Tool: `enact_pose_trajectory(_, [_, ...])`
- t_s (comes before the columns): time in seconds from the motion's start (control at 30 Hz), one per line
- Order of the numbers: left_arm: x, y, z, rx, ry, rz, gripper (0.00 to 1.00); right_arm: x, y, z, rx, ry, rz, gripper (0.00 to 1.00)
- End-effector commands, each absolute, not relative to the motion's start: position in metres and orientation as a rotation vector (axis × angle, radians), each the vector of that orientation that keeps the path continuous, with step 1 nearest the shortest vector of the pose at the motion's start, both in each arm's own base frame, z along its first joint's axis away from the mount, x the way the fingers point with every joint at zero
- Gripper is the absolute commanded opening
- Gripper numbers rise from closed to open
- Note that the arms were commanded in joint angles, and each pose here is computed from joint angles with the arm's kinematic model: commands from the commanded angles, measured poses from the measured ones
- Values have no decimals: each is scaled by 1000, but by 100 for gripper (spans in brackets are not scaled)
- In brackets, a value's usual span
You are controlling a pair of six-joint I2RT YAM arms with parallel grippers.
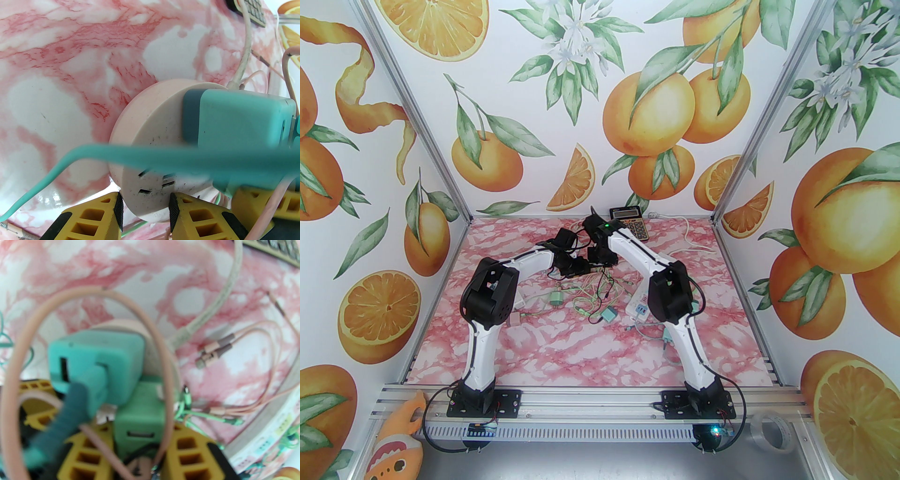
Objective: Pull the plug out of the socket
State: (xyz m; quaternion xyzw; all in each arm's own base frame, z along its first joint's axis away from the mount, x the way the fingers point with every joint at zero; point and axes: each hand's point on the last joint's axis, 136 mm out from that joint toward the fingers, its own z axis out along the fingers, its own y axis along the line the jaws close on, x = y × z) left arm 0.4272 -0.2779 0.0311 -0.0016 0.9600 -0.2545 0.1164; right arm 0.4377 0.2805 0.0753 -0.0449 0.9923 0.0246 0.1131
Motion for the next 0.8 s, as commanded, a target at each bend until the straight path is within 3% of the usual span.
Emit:
enact_pose_trajectory(0.0, [389,-246,-35,-65,3021,-553,18,413,332,93,-353,2896,282,23])
enact_pose_trajectory(0.2, [426,-252,20,-87,2852,-766,26,425,319,104,-433,2847,291,23])
enact_pose_trajectory(0.43, [458,-255,71,-64,2713,-941,45,432,313,111,-516,2817,321,23])
enact_pose_trajectory(0.57, [459,-252,70,-29,2721,-905,49,435,311,114,-580,2796,335,23])
enact_pose_trajectory(0.77, [442,-255,37,59,2809,-836,47,437,312,116,-603,2794,385,23])
